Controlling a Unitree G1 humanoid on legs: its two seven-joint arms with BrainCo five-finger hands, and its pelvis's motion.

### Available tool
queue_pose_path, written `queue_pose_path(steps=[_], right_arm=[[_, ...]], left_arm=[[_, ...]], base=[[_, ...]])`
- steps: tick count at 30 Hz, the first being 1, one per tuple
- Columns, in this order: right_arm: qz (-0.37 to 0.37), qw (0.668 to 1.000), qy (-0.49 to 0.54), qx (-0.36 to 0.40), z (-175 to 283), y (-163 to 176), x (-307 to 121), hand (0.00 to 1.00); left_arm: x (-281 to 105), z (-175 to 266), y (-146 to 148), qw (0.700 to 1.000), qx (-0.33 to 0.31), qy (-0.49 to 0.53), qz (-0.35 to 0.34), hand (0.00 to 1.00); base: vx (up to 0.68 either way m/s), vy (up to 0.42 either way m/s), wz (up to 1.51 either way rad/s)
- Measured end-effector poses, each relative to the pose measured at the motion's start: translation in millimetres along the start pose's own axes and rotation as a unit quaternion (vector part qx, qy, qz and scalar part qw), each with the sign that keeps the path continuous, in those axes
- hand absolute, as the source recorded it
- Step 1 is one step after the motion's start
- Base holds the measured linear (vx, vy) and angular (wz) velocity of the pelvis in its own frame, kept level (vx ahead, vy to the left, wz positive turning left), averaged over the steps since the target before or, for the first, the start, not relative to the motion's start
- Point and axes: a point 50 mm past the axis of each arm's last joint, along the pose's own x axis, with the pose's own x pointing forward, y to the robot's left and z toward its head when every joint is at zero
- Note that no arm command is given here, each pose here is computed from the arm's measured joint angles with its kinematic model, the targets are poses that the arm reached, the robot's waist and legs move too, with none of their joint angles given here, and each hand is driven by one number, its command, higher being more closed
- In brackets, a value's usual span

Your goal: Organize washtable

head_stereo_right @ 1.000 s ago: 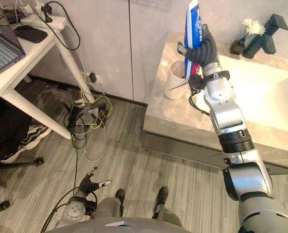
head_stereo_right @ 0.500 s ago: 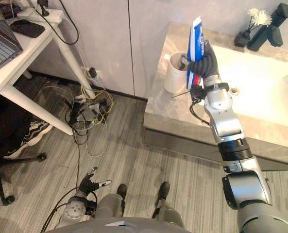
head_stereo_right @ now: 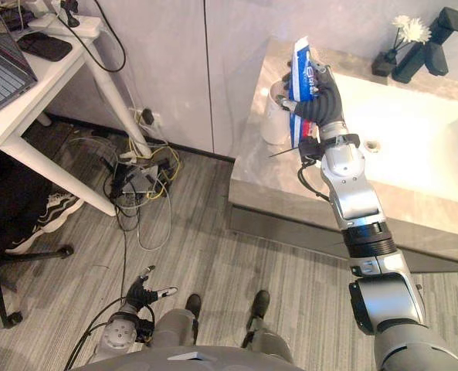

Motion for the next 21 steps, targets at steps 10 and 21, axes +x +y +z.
queue_pose_path(steps=[10, 21], right_arm=[[-0.01, 1.0, 0.002, 0.02, -1.3, 2.2, -1.0, 1.0], [-0.009, 1.0, 0.003, 0.021, -2.4, 3.0, -7.1, 1.0]], left_arm=[[0.0, -0.3, 0.0, 1.0, 0.0, 0.001, 0.0, 0.0], [0.0, -0.3, 0.0, 1.0, 0.0, 0.002, 0.0, 0.0]], base=[[0.0, 0.0, 0.0], [0.0, 0.0, 0.0]])
